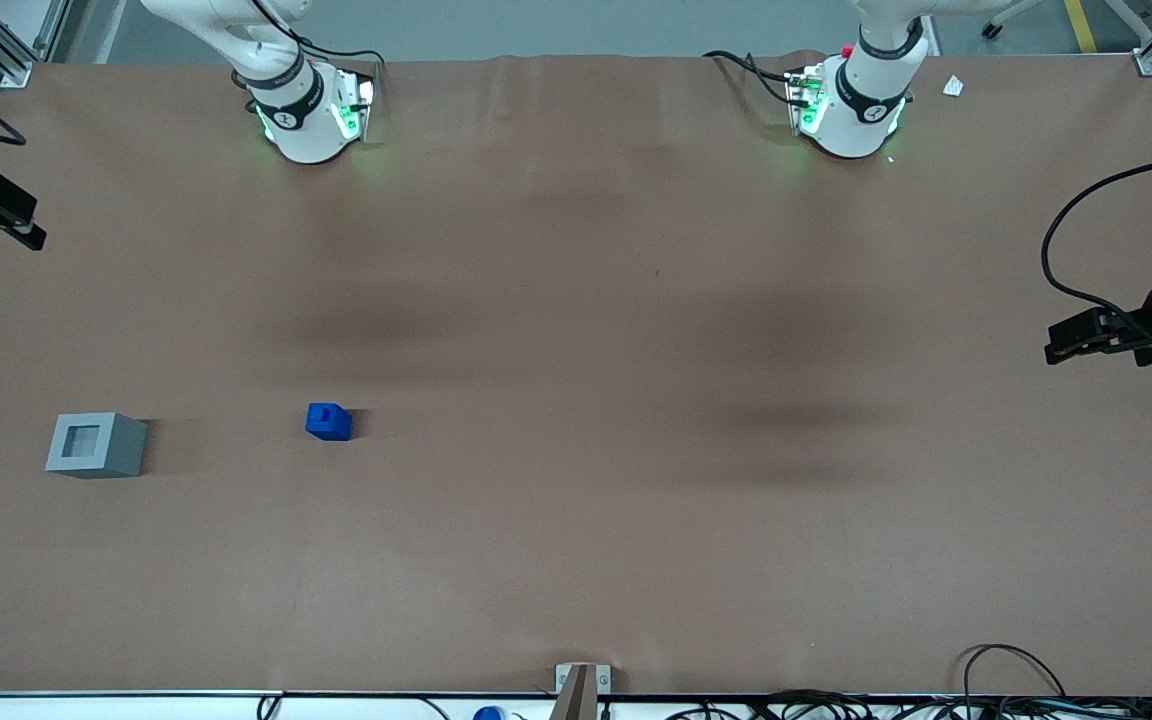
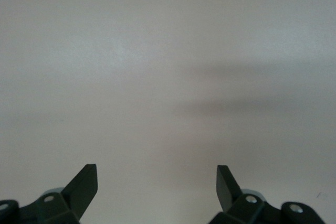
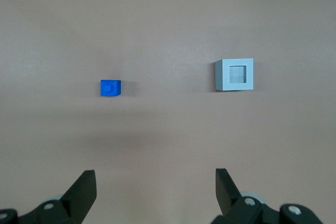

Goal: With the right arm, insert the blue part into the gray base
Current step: 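Move the open right gripper out over the table toward the blue block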

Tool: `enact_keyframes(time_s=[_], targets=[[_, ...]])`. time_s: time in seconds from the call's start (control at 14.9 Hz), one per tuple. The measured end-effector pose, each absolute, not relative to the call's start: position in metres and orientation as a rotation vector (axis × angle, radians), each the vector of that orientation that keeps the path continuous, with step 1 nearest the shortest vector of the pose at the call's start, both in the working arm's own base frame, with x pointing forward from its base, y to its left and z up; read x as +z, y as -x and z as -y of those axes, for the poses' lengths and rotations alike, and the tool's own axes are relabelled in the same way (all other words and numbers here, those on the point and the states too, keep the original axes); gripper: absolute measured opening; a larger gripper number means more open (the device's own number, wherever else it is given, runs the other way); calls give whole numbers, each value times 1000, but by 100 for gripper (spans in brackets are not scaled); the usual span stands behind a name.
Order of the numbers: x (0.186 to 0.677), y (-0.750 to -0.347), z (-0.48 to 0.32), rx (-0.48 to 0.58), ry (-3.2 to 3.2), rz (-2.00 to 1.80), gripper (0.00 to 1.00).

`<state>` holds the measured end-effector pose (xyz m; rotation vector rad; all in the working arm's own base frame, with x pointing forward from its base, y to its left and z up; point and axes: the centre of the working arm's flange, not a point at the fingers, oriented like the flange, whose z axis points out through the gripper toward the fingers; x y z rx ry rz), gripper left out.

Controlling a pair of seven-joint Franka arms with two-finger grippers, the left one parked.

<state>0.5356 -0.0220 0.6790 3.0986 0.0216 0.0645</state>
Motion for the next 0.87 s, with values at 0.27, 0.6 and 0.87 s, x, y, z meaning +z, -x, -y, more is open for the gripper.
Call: enact_keyframes(time_s=[0.27,0.6,0.87], targets=[[680,-536,21,67,-3098,-24,100],[676,-533,26,26,-3101,-9,100],[638,-544,19,-108,-3104,-32,100]])
